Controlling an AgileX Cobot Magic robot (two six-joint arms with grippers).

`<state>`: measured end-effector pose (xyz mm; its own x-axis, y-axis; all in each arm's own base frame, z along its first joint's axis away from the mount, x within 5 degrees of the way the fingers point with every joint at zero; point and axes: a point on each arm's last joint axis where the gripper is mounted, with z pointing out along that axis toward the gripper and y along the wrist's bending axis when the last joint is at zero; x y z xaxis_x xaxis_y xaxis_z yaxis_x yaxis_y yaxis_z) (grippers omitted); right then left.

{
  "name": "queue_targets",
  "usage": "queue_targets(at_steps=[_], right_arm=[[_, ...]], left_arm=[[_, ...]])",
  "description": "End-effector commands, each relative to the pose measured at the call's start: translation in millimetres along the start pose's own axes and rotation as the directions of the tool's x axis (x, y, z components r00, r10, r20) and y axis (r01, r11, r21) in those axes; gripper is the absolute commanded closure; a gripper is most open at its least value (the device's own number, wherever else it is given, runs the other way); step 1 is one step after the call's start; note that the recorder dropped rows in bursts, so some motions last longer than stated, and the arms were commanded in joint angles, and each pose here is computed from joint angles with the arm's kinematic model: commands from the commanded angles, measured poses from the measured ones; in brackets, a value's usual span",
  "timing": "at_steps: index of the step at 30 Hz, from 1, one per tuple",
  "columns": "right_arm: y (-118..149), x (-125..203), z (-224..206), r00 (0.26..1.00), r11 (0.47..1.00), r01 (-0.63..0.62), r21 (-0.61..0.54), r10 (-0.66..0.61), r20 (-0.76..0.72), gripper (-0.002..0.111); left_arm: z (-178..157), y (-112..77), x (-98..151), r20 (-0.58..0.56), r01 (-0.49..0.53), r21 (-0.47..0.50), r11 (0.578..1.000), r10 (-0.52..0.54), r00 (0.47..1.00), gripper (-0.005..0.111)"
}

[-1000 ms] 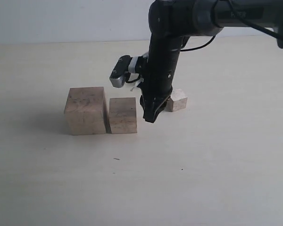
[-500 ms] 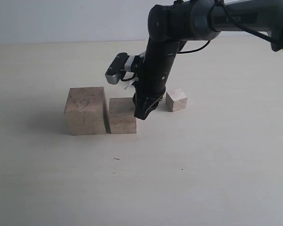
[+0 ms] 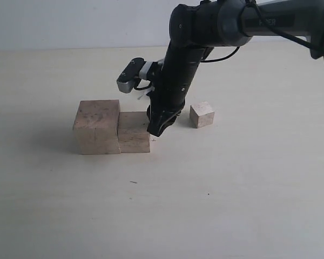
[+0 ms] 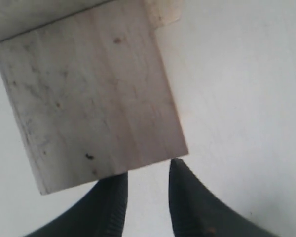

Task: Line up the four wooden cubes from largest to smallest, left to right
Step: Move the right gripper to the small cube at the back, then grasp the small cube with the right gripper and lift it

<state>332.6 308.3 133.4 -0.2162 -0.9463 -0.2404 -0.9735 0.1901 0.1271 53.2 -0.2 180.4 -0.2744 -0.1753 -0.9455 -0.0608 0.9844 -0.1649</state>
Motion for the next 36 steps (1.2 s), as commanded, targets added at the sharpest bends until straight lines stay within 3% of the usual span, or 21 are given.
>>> queue_targets(at_steps=[1,8,14,17,22,25,28,33,36], right_arm=[[0.1,-2.4,-1.7,1.000,1.000,-0.015,0.000,0.015,0.027,0.080],[0.6,0.4,-17.9,1.000,0.999,-0.025,0.044,0.025,-0.015,0.080],[1.2,7.8,-81.6,0.995,0.962,-0.062,0.267,0.082,-0.062,0.081],[-9.7,6.3,-106.3,0.974,0.892,-0.226,0.392,0.205,0.094,0.088],[-33.8,13.5,-111.6,0.906,0.808,-0.419,0.413,0.341,0.251,0.089],[-45.4,16.4,-110.9,0.875,0.778,-0.475,0.411,0.368,0.314,0.088],[-51.5,16.0,-104.3,0.867,0.775,-0.485,0.404,0.367,0.338,0.077],[-60.2,12.8,-83.0,0.859,0.778,-0.492,0.391,0.362,0.361,0.036],[-66.1,11.9,-68.6,0.860,0.779,-0.489,0.393,0.354,0.368,0.027]], left_arm=[[-0.1,-0.1,0.0,0.008,-0.001,0.003,1.000,0.001,1.000,0.107],[-0.1,-0.1,0.0,0.008,-0.001,0.003,1.000,0.001,1.000,0.107],[-0.1,-0.1,0.0,0.008,-0.001,0.003,1.000,0.001,1.000,0.107],[-0.1,-0.1,0.0,0.008,-0.001,0.003,1.000,0.001,1.000,0.107],[-0.1,-0.1,0.0,0.008,-0.001,0.003,1.000,0.001,1.000,0.107],[-0.1,-0.1,0.0,0.008,-0.001,0.003,1.000,0.001,1.000,0.107],[-0.1,-0.1,0.0,0.008,-0.001,0.003,1.000,0.001,1.000,0.107],[-0.1,-0.1,0.0,0.008,-0.001,0.003,1.000,0.001,1.000,0.107],[-0.1,-0.1,0.0,0.008,-0.001,0.003,1.000,0.001,1.000,0.107]])
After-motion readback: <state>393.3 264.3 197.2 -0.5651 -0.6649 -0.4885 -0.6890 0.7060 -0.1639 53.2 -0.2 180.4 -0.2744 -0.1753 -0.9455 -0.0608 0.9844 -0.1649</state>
